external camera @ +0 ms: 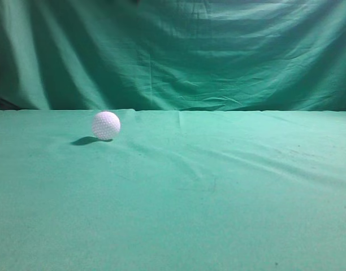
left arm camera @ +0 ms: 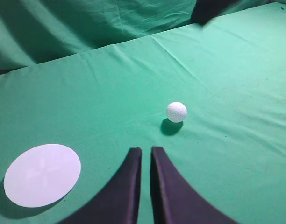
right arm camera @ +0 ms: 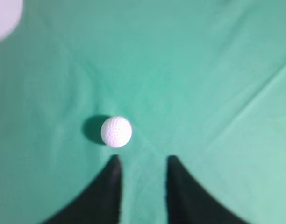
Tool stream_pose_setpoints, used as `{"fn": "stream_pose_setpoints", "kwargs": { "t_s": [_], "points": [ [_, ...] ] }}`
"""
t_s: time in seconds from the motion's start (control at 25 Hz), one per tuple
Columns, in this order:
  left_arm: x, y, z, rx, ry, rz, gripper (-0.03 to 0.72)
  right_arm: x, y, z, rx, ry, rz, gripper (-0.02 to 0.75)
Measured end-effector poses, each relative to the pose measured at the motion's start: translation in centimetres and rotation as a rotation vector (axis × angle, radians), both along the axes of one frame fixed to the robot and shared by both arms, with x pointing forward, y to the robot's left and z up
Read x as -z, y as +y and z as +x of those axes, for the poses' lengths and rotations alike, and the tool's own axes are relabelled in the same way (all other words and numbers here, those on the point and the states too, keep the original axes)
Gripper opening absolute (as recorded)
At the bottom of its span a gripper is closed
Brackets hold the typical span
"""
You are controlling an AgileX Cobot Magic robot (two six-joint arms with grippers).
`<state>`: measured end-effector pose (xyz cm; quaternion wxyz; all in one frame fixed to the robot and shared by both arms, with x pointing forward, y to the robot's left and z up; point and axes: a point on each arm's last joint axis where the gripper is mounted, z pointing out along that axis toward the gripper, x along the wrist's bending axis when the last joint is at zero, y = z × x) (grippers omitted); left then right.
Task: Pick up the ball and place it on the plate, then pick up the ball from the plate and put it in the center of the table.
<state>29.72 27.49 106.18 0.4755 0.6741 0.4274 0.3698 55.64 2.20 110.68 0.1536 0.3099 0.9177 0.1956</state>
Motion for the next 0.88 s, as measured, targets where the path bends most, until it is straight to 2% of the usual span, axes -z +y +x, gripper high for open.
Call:
{"fn": "stream_pose_setpoints", "kwargs": {
  "t_s": [0.08, 0.2, 0.48, 0.88],
  "points": [
    [0.0, 0.0, 0.0, 0.000, 0.000, 0.000, 0.046, -3.8, -1.5, -1.2, 0.028, -0.050, 0.057, 0.114],
    [0.0, 0.0, 0.0, 0.000, 0.000, 0.000, 0.046, -7.5, -3.3, -3.0, 0.041, -0.098, 0.116, 0.000],
    [0.0, 0.0, 0.0, 0.001, 0.000, -0.004, 0.046, -12.0, -6.3, -6.3, 0.056, -0.119, 0.232, 0.000],
    [0.0, 0.0, 0.0, 0.001, 0.000, -0.004, 0.046, -14.6, -12.0, -11.9, 0.052, -0.136, 0.277, 0.000]
  ]
}}
